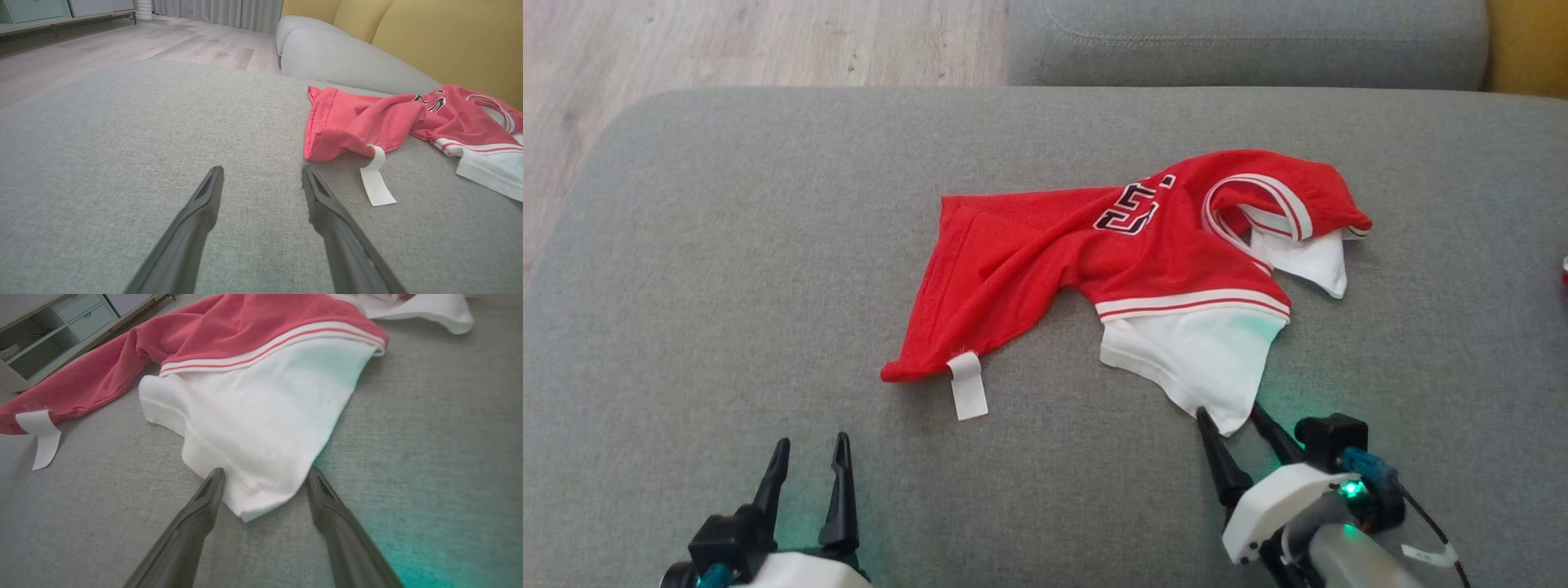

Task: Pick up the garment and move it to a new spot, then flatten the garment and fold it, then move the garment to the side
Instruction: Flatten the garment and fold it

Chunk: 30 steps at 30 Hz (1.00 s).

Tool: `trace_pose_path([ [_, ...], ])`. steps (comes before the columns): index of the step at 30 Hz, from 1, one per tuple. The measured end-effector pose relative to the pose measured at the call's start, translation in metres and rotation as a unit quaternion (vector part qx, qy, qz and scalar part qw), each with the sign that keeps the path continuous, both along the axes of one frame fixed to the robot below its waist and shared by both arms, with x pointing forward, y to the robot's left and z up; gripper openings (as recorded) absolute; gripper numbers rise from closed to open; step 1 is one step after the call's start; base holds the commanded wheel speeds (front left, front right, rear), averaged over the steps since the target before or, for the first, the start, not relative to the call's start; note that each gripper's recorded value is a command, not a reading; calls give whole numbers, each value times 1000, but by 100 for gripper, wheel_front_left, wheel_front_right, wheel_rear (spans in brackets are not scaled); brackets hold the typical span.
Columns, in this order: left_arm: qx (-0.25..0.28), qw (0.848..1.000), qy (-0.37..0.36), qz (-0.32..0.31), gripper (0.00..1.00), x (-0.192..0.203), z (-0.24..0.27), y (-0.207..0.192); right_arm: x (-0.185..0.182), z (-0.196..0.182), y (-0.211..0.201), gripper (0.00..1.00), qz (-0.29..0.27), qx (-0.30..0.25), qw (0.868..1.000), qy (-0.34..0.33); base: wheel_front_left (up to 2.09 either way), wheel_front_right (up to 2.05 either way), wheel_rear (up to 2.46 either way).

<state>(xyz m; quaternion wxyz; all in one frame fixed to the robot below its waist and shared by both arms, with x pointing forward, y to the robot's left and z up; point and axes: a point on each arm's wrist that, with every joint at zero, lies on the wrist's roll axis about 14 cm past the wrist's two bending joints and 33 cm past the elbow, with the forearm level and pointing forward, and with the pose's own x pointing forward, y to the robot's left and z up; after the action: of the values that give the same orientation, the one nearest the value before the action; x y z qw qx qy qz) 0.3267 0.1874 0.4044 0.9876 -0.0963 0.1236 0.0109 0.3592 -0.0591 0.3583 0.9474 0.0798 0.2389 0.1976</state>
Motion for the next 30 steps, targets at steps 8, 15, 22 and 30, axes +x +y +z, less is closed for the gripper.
trace_pose_path([
  [8,-2,1000,6,-4,100,2,-4,-1,2,0,12,100,-3,36,999,16,0,0,0],
  [15,-2,1000,1,-14,100,10,-1,-7,5,1,8,100,-33,65,997,27,0,0,0],
  [22,-1,1000,-1,-14,100,14,0,-6,13,0,6,100,-52,74,995,30,0,0,0],
  [30,-1,1000,3,-9,100,12,-2,-3,15,1,8,54,-59,86,994,33,0,0,0],
])
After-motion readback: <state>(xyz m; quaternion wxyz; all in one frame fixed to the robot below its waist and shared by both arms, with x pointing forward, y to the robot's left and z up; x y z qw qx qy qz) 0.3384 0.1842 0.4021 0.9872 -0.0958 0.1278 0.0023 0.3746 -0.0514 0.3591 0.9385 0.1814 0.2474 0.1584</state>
